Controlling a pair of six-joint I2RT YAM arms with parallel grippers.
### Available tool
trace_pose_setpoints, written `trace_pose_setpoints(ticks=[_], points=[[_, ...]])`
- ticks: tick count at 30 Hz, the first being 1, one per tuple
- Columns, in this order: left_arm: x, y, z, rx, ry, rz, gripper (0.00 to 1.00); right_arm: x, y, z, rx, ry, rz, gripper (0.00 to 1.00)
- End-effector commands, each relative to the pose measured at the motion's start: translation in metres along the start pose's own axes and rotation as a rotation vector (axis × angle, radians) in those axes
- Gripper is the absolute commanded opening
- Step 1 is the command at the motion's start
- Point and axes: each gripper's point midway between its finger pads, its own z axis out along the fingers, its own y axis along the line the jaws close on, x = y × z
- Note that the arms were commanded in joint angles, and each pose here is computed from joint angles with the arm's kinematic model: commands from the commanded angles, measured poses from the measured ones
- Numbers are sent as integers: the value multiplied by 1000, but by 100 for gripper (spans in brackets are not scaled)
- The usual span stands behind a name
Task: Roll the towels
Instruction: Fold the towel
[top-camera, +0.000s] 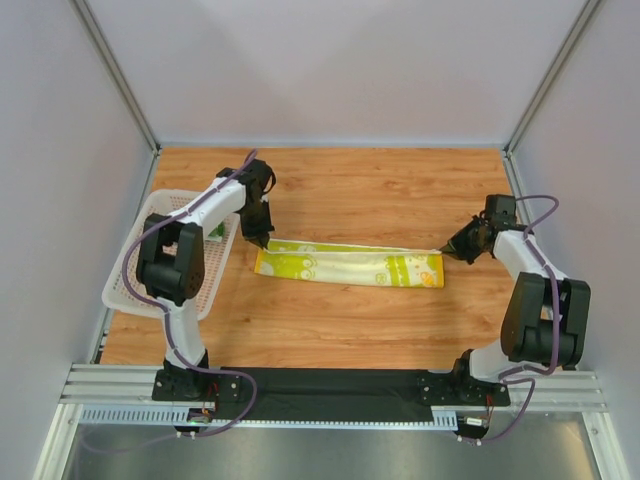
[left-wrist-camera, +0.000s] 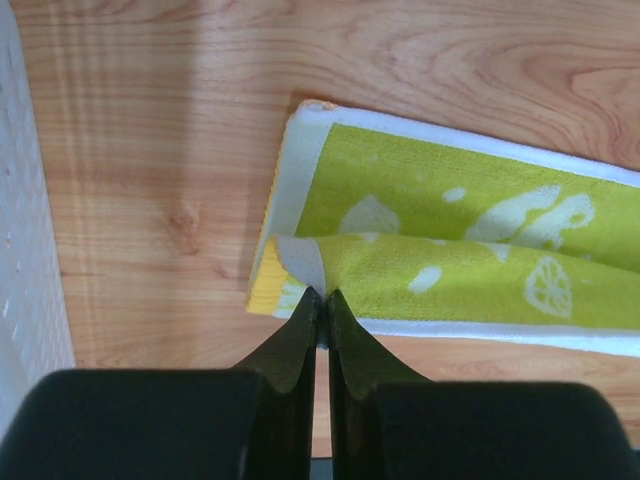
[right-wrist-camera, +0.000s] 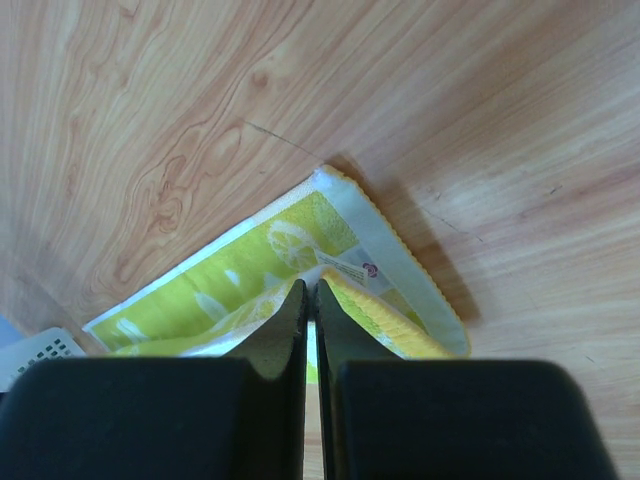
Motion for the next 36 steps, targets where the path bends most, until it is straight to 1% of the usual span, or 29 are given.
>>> trace_pose_setpoints(ticks=[1,5,6,7,8,9,10,11,12,13,16,17,18,19,21,22,23,25,26,27,28,29,30,31,32,33,34,35,36], points=[[-13,0,-4,3,-22,-10,8,-21,15,4,-33,-53,4,0],[-21,5,2,-17,-22,-34,12,-13,11,21,-23,31,-3,0],[-23,4,3,-14,-26,-41,14,-11,14,24,-43,48,-3,4],[-25,4,3,-17,-29,-45,17,-10,13,31,-39,68,3,8],[-28,5,4,-18,-33,-57,28,-9,13,32,-39,75,6,12],[-30,4,4,-15,-39,-62,32,-9,15,34,-48,81,6,17],[-32,6,3,-15,-42,-72,39,-10,14,36,-42,81,7,30],[-35,5,0,-12,-48,-83,41,-13,15,36,-38,74,6,38],[-39,11,-1,-37,-65,-94,48,-16,16,36,-36,64,5,43],[-41,12,-4,-41,-76,-100,51,-21,20,33,-38,48,1,48],[-47,18,-14,-72,-109,-97,55,-29,19,23,-10,5,-20,61],[-48,22,-19,-89,-125,-96,55,-37,20,11,8,-41,-40,69],[-48,24,-22,-93,-136,-98,56,-41,19,5,19,-66,-49,72],[-51,23,-35,-78,-181,-103,56,-43,19,-3,26,-94,-58,73],[-43,28,-38,-83,-198,-112,57,-49,20,-26,25,-173,-85,76],[-46,26,-50,-59,-245,-112,57,-47,21,-32,15,-188,-97,76],[-40,30,-50,-71,-247,-110,57,-41,28,-43,-25,-208,-125,76],[-35,27,-63,-76,-286,-90,56,-28,37,-49,-80,-198,-187,72],[-29,31,-61,-103,-290,-82,56,-12,54,-52,-162,-165,-240,64],[-23,22,-63,-95,-293,-55,55,6,57,-51,-209,-127,-272,57],[-16,18,-62,-83,-297,-37,55,20,64,-51,-259,-92,-295,48],[-10,8,-60,-48,-288,-19,54,45,85,-54,-383,-16,-348,27],[-8,-9,-58,0,-302,11,54,63,83,-46,-420,49,-353,17],[0,-16,-50,26,-280,29,53,83,99,-46,-495,95,-390,11],[5,-30,-46,78,-261,46,53,100,106,-48,-563,169,-404,3],[10,-40,-41,102,-250,65,52,111,109,-44,-590,218,-404,0],[9,-48,-32,120,-242,69,51,123,108,-34,-596,283,-396,0],[13,-52,-25,139,-217,69,50,139,116,-35,-649,352,-413,0],[12,-54,-20,139,-216,63,49,146,117,-33,-657,389,-414,0]])
